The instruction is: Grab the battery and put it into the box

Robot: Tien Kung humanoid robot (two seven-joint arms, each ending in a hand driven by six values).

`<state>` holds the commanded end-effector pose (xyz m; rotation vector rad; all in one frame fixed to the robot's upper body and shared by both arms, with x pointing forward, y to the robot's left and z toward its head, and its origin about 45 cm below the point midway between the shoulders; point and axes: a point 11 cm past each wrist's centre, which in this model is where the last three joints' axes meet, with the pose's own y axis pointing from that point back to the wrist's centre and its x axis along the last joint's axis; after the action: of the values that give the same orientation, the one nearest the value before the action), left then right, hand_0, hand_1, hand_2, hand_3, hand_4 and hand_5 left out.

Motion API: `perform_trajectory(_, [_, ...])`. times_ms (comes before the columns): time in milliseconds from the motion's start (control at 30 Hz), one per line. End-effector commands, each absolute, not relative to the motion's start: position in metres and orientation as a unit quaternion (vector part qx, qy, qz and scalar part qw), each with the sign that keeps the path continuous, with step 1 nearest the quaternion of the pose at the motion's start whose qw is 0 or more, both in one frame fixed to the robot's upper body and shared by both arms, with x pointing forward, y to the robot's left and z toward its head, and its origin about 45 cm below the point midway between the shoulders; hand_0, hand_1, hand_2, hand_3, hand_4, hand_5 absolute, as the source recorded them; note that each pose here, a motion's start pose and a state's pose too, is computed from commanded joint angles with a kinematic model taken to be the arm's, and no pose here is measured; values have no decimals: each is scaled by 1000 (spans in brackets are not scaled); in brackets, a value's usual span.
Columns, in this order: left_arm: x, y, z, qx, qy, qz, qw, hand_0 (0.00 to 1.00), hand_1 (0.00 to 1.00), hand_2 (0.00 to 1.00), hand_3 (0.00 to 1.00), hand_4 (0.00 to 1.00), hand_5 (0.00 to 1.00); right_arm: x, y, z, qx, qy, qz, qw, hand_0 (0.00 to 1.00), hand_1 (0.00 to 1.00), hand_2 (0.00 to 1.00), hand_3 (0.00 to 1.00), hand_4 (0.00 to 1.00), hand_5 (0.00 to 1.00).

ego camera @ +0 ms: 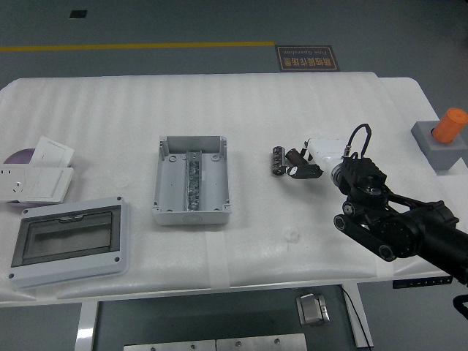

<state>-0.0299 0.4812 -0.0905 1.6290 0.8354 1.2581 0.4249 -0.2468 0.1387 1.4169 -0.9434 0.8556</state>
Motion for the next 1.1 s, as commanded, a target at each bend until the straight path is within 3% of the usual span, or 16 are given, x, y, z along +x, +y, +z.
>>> perform_trajectory(1100, [-25, 478, -92, 657, 333, 505, 450, 628, 651, 517, 598, 634, 458, 428, -244, 139, 605, -410, 366, 576, 632, 584, 449, 617, 671, 537])
